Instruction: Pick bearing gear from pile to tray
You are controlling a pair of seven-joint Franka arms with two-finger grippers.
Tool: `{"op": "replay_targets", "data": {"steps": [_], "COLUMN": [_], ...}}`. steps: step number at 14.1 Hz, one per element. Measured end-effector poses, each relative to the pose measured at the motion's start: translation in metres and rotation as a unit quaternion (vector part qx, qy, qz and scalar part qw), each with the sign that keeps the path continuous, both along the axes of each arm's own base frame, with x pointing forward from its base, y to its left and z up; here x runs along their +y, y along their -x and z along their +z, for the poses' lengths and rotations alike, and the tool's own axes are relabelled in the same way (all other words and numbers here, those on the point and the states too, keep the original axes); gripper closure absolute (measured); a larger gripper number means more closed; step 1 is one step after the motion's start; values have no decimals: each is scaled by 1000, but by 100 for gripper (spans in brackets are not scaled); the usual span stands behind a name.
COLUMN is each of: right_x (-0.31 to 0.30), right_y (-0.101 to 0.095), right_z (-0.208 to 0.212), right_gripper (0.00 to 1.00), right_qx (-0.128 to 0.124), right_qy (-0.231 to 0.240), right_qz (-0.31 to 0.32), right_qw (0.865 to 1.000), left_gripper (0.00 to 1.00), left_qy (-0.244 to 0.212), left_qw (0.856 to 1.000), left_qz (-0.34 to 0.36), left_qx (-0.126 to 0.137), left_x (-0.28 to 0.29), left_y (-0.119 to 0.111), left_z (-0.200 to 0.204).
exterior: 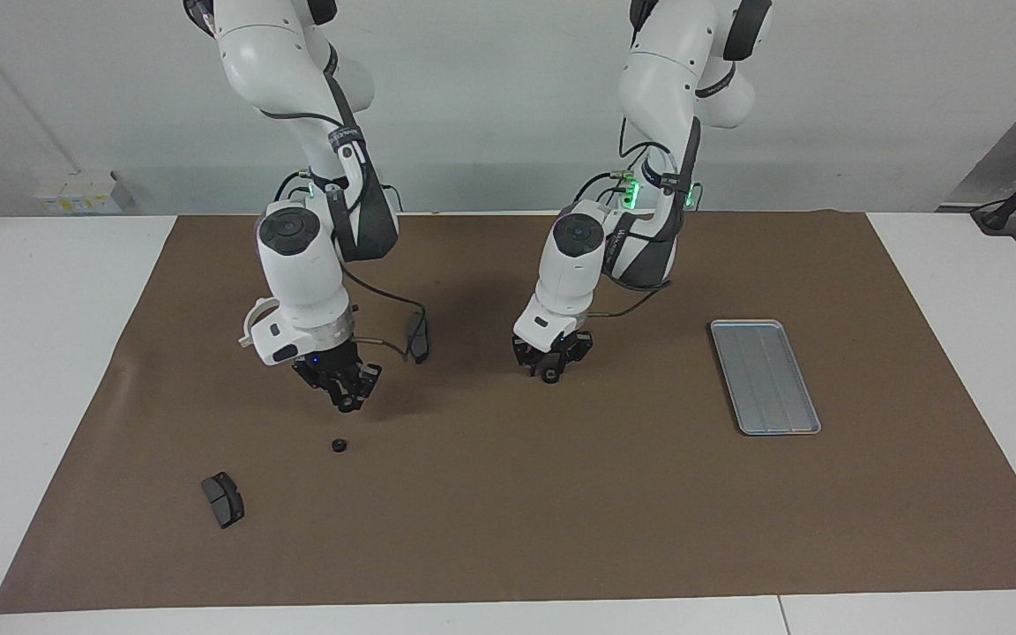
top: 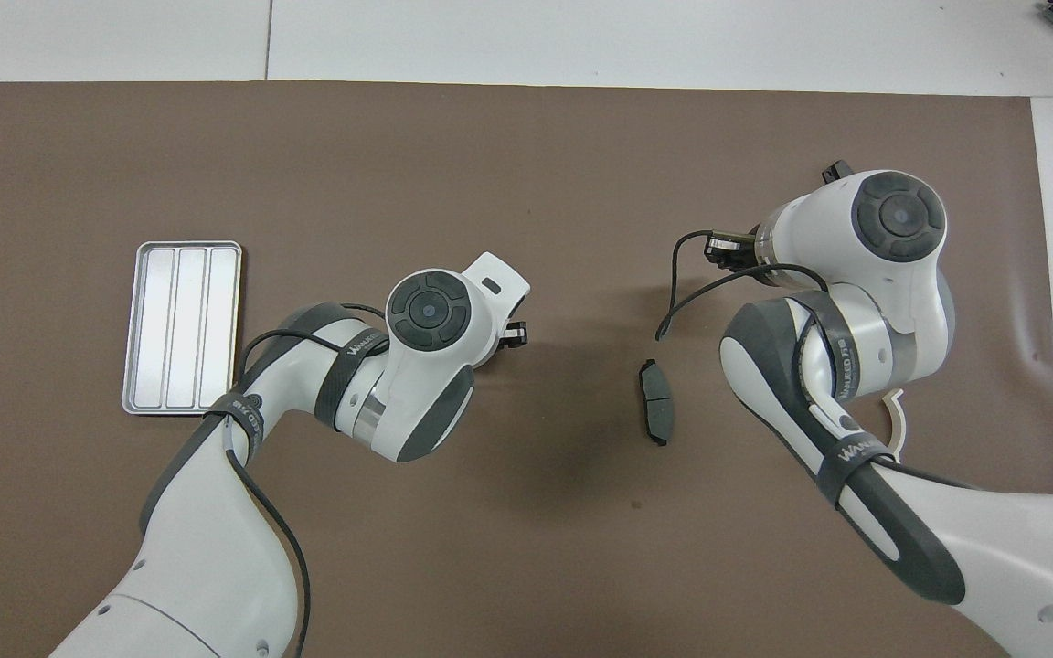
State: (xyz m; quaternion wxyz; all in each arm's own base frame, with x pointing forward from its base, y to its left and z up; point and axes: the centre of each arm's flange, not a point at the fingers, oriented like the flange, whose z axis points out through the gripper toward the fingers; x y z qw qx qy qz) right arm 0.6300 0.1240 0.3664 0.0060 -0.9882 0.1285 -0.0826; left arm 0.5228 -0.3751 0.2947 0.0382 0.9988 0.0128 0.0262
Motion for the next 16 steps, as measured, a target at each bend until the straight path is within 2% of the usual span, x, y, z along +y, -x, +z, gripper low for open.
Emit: {"op": "replay_targets", "data": {"steps": [5, 16], "right_x": [6, 11], "right_y": [-12, -18], "right_z": [25, 46], "right_gripper": [65, 65], "right_qx": [0, 5], "right_qy": [0, -16], "right_qz": [1, -7], "right_qw": [1000, 1000], "left_gripper": [55, 65], "left_qy": [-1, -3], "left_qw": [1000, 1000], "left_qz": [-7, -10], "left_qx": [0, 0], "left_x": [1, 4], "left_y": [0, -1], "left_z": [1, 1]}}
